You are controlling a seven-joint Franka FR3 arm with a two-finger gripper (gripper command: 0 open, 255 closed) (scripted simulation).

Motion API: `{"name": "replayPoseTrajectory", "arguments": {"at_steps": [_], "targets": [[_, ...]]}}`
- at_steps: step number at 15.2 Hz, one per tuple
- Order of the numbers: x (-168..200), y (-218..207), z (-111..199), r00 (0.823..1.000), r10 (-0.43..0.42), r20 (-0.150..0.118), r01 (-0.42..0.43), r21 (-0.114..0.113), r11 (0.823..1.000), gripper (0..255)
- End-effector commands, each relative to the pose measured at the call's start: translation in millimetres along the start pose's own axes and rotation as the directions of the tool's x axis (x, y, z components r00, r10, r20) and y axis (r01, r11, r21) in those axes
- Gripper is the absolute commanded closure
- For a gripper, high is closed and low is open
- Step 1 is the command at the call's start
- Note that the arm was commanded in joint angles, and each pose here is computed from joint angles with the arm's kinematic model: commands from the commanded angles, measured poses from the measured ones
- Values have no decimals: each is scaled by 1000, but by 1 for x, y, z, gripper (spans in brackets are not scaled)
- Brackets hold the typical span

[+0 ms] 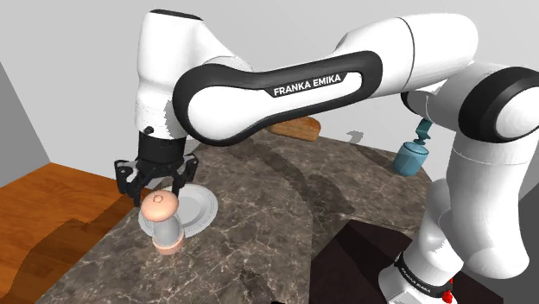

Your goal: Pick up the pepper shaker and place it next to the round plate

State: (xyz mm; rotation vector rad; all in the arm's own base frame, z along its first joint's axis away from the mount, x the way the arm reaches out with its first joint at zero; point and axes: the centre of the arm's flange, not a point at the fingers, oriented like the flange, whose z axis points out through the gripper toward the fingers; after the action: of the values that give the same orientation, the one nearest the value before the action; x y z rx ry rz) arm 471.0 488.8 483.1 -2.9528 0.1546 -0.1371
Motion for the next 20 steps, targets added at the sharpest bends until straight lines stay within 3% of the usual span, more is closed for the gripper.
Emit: {"name": "replayPoseTrajectory", "arguments": {"at_steps": [1, 8, 20], "targets": [[-5, -24, 4, 1000, 2, -1, -2, 0, 1000, 255], [-28, -113, 18, 1000, 2, -1, -2, 0, 1000, 255], [-33, -101, 80, 1000, 2, -1, -2, 0, 1000, 255]]}}
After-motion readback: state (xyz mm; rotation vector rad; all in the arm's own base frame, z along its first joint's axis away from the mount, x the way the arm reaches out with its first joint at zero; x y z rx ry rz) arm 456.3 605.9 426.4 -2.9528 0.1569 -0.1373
